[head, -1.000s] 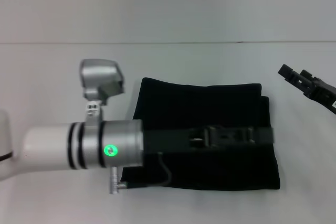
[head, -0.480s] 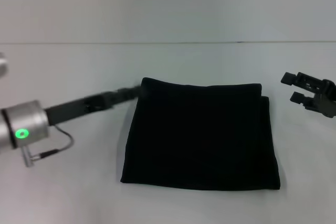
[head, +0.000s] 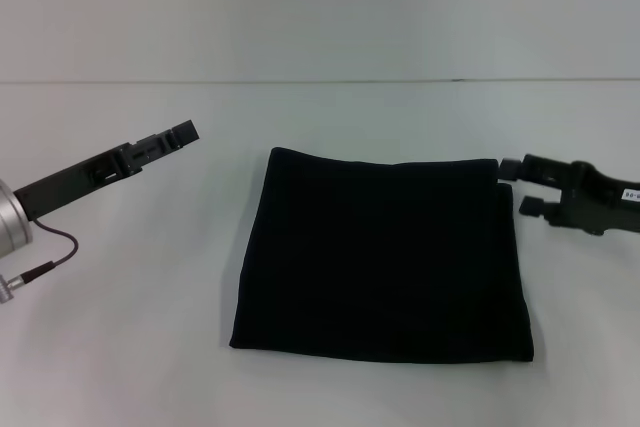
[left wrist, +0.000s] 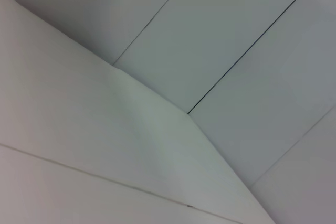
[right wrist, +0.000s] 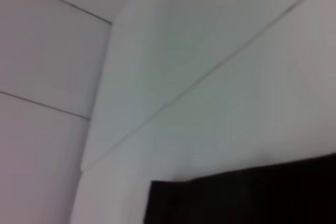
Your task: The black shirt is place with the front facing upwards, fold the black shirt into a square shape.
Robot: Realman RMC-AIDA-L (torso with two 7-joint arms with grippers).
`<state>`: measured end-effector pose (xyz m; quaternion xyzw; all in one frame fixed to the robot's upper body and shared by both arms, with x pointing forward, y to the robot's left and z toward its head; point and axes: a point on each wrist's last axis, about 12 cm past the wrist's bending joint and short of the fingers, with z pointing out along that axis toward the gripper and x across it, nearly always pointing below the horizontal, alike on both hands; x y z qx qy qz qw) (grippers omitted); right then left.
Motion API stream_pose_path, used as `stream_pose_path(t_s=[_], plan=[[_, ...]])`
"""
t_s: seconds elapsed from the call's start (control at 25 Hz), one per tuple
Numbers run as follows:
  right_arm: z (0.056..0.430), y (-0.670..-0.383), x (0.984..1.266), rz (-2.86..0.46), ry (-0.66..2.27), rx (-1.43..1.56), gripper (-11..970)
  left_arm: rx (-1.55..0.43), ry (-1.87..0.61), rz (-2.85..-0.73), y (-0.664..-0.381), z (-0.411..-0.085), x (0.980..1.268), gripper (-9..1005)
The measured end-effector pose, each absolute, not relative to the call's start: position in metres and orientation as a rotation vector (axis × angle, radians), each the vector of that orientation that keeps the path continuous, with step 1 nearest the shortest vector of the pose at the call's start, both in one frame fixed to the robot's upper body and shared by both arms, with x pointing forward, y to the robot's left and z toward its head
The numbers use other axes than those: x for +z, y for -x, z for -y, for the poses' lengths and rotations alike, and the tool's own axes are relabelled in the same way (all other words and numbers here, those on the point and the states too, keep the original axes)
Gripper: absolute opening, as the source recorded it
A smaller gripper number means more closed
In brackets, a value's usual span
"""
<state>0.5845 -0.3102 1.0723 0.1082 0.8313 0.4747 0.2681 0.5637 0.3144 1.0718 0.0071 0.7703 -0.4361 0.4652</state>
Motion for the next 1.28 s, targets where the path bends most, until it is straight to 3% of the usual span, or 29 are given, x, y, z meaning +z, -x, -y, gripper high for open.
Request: stream_pose_path(t_s=[0.6, 1.28], plan=[[0.289, -0.601, 1.073, -2.367, -0.225, 1.201, 900, -1.081, -0.028, -1.88, -0.567, -0.311, 1.075, 949], [0.29, -0.601, 1.074, -2.357, -0.206, 1.175, 313, -1.083, -0.037, -1.876, -0.57, -0.307, 1.076, 947]])
